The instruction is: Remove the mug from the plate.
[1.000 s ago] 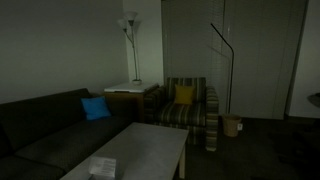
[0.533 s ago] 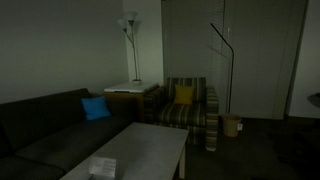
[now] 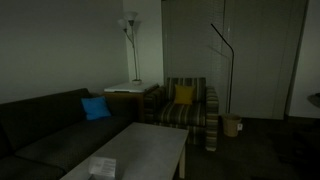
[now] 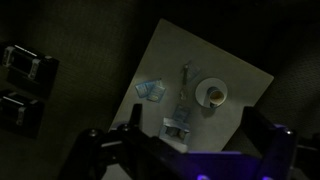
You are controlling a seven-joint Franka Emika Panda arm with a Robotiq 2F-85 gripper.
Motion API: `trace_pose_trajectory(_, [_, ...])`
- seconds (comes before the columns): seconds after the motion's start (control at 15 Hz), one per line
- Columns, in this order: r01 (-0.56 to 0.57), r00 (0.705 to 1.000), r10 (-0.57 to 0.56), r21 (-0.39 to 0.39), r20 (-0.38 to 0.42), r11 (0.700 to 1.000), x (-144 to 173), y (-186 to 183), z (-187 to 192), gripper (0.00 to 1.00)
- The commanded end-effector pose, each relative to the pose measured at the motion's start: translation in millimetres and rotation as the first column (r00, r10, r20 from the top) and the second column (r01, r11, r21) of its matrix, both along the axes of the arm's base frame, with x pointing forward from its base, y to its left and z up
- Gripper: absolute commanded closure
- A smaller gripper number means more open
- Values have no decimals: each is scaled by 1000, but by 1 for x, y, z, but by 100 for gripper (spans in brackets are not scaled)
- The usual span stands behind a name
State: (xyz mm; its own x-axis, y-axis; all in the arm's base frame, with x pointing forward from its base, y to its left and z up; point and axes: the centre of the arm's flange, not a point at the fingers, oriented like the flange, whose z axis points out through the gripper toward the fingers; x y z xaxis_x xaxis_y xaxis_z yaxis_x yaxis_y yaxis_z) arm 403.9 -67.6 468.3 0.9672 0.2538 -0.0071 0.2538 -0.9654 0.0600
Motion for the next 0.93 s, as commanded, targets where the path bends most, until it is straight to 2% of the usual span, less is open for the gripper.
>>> trace_pose_trajectory(0.0, [-75, 995, 74, -19, -72, 997, 41, 10, -12, 0])
trace_pose_trajectory(0.53, [-182, 972, 174, -33, -158, 983, 99, 35, -49, 0])
trace_pose_trajectory(0.87, [-234, 951, 223, -26, -215, 972, 125, 53, -75, 0])
